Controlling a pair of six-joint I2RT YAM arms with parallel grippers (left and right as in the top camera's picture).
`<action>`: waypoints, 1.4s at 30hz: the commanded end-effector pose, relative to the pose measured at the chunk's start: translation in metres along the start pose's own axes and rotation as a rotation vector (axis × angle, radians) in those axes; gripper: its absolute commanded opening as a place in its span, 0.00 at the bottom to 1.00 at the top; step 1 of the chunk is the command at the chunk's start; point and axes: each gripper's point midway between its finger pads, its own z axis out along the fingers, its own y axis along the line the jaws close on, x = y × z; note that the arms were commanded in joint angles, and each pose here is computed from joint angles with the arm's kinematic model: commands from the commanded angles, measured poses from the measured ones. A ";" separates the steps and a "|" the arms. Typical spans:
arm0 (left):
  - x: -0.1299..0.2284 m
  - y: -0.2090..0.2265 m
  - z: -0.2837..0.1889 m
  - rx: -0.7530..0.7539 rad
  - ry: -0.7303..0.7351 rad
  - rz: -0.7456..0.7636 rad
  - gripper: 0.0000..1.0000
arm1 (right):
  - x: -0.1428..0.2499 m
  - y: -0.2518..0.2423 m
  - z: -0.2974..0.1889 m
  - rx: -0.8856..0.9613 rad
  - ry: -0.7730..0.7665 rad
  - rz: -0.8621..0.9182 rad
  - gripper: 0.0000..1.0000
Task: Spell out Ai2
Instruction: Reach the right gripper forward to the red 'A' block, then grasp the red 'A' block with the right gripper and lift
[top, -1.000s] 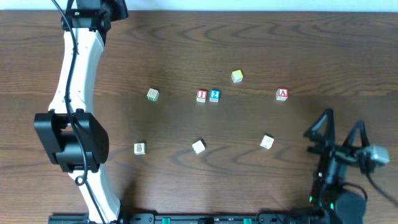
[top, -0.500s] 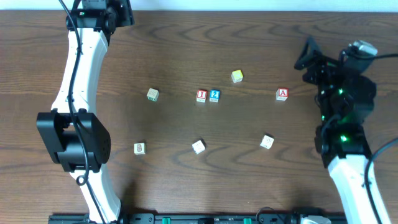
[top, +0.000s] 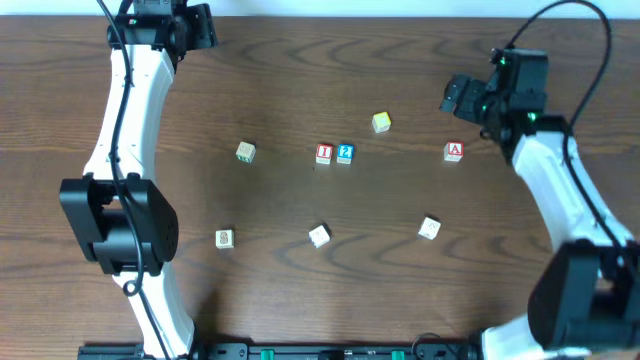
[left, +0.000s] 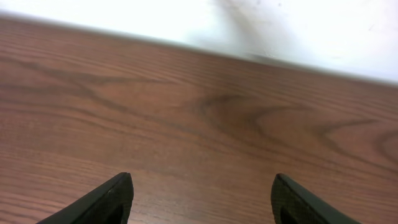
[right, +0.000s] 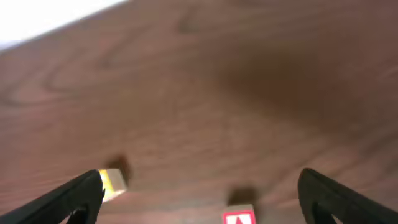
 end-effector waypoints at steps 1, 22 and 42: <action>0.008 0.001 0.011 -0.001 0.026 0.017 0.73 | 0.000 -0.009 0.014 0.047 0.045 -0.024 0.99; 0.009 0.001 0.011 -0.001 0.029 0.018 0.73 | 0.104 -0.031 0.061 0.109 0.433 -0.217 0.96; 0.011 0.001 0.011 -0.003 0.039 0.019 0.74 | 0.115 -0.036 0.073 0.110 0.460 -0.253 0.40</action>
